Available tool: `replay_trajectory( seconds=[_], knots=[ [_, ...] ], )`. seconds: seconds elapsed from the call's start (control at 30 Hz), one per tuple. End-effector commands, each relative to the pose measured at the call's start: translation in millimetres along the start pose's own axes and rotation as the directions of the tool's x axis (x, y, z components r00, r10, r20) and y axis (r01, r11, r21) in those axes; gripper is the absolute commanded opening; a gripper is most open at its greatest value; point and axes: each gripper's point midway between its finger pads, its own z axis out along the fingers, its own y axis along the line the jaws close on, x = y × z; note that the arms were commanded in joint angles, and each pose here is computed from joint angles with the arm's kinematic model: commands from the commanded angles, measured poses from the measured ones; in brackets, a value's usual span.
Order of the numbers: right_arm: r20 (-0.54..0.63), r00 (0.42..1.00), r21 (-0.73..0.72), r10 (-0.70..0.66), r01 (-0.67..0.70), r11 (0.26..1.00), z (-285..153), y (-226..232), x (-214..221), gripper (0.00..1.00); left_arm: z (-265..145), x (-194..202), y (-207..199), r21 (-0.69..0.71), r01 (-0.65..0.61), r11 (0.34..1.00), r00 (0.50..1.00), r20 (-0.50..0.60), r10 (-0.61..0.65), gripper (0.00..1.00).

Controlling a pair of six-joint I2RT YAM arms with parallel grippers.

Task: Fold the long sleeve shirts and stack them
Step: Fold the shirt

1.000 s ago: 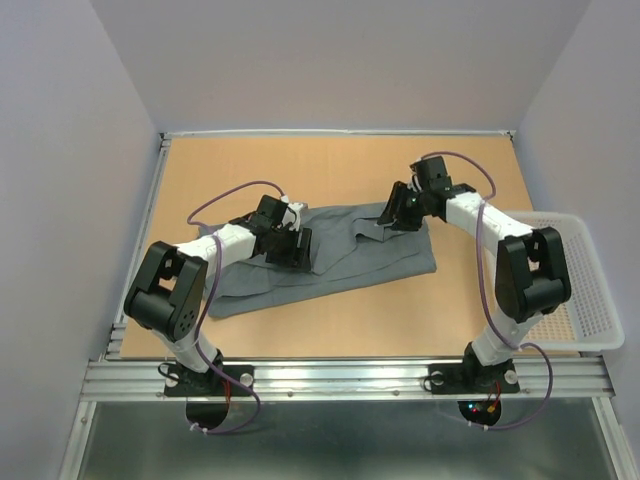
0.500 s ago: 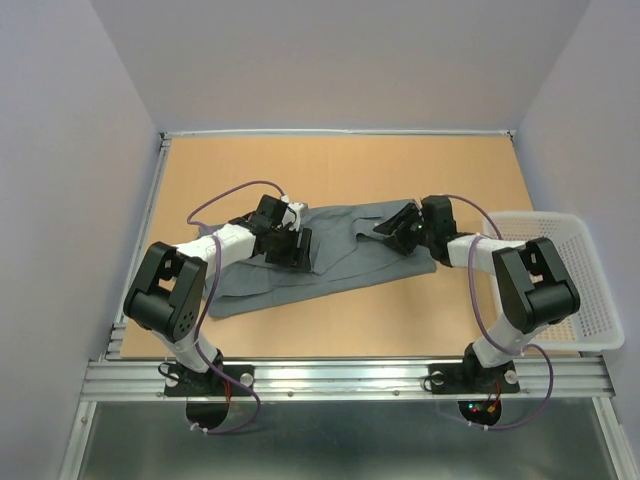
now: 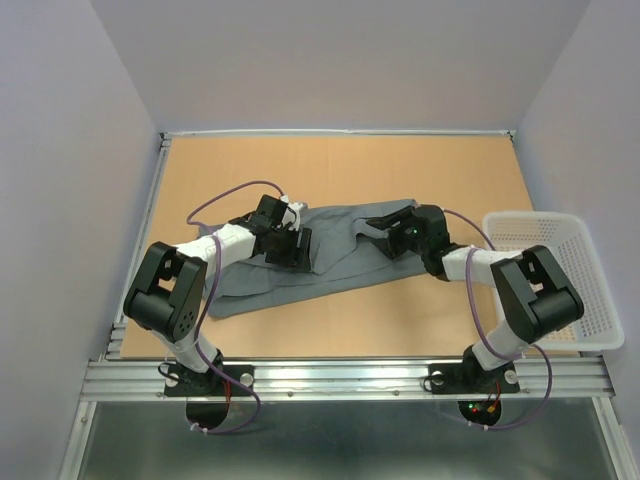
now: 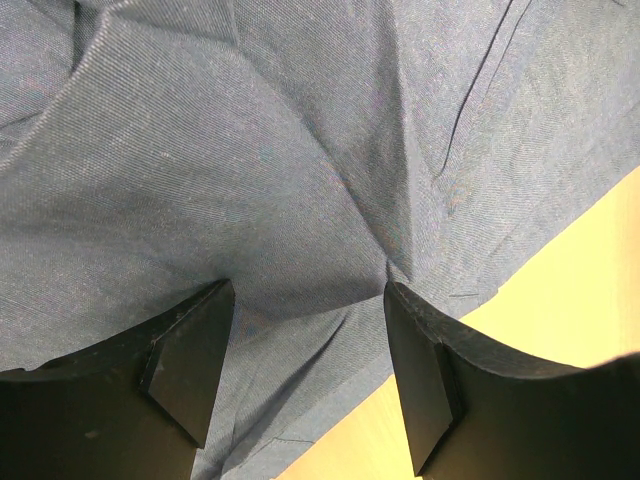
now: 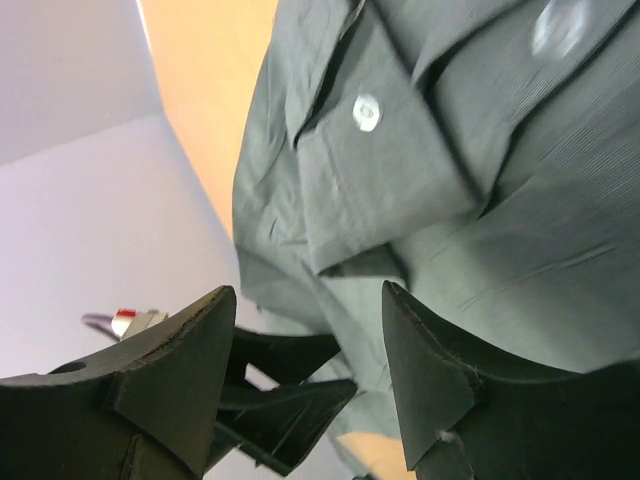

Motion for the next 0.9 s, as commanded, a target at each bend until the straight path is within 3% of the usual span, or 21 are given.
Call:
replay_trajectory(
  seconds=[0.0, 0.2, 0.43, 0.87],
  knots=[
    [0.034, 0.994, -0.048, 0.107, -0.106, 0.993, 8, 13, 7, 0.66, -10, -16, -10, 0.017, -0.013, 1.0, 0.999, 0.049, 0.012, 0.73],
    [0.062, 0.982, -0.033, 0.176, -0.175, 0.984, 17, 6, 8, 0.65, -10, -15, -11, 0.02, -0.01, 1.0, 0.999, 0.052, 0.009, 0.73],
    [0.151, 0.96, -0.039, 0.237, -0.234, 0.972, 22, -5, -8, 0.55, -10, -14, -11, 0.02, -0.012, 1.0, 0.999, 0.05, 0.011, 0.73],
    [0.198, 0.932, -0.036, 0.304, -0.303, 0.952, 35, -22, -18, 0.49, -12, -10, -8, 0.012, -0.019, 1.0, 0.999, 0.046, 0.019, 0.73]
  ],
)
